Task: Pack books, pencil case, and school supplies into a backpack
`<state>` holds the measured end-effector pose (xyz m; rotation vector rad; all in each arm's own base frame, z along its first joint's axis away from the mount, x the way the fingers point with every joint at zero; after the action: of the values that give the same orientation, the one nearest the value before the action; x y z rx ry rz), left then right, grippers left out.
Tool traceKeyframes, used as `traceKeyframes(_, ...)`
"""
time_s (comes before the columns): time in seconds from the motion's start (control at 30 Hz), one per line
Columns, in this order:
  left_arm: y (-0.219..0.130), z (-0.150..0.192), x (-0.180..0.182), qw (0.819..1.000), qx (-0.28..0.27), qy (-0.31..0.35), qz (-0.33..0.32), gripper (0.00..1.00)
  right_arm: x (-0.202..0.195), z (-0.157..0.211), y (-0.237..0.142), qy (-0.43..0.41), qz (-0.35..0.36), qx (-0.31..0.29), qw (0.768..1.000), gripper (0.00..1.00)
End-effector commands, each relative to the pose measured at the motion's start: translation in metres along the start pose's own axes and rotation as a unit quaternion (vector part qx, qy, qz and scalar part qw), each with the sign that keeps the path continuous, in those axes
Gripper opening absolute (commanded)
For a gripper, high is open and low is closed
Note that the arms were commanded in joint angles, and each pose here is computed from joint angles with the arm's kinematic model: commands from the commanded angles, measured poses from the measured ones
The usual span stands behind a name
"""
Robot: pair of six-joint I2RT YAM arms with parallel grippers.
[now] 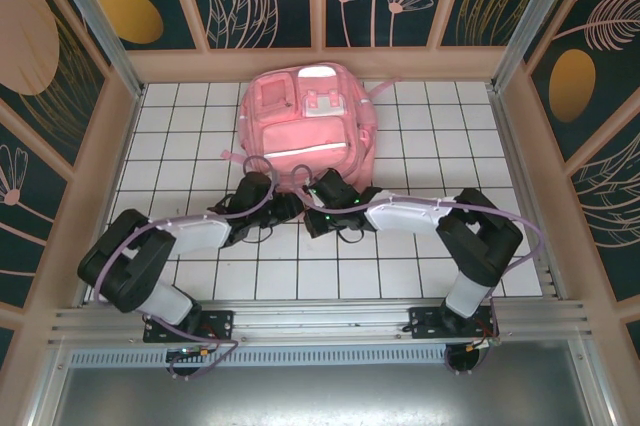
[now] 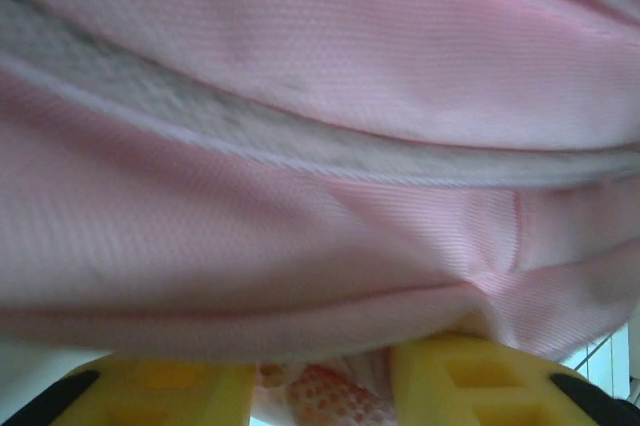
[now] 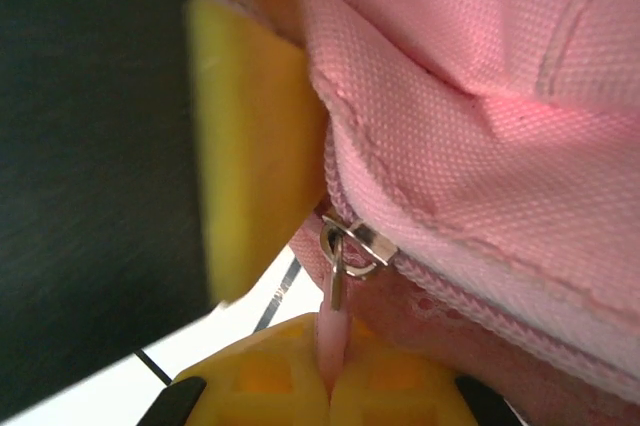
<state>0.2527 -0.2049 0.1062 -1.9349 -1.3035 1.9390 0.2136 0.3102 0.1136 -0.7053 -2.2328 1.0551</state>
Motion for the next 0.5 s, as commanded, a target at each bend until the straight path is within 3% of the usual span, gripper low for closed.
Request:
traceKeyframes(0.0, -0.024, -0.005, -0.023, 0.998, -0.037, 0.034, 0.034, 0.46, 0.008, -0.023, -0.015, -0.010, -0.015, -0.068, 0.998, 0.00)
traceKeyframes(0.23, -0.057, -0.012, -0.015, 0.993, -0.108, 0.050, -0.015, 0.57, -0.035, 0.000, -0.052, 0.038, 0.021, -0.089, 0.995, 0.00)
traceKeyframes(0.47, -0.041, -0.016, -0.005, 0.992, -0.110, 0.030, -0.046, 0.55, -0.069, 0.018, -0.080, 0.071, 0.055, -0.105, 0.990, 0.00)
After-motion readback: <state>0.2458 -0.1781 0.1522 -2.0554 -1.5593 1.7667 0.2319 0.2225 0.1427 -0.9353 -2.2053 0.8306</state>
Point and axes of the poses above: each hand's point on the last joint's axis, 136 mm out from that joint toward the fingers, its own y axis out along the fingers, its own x axis along the line the jaws close on, z = x × y, the point moved 7 cm from there along -y, back along the fingers, and after that the axes turned 13 degrees about -y, right-handed, at the moved point
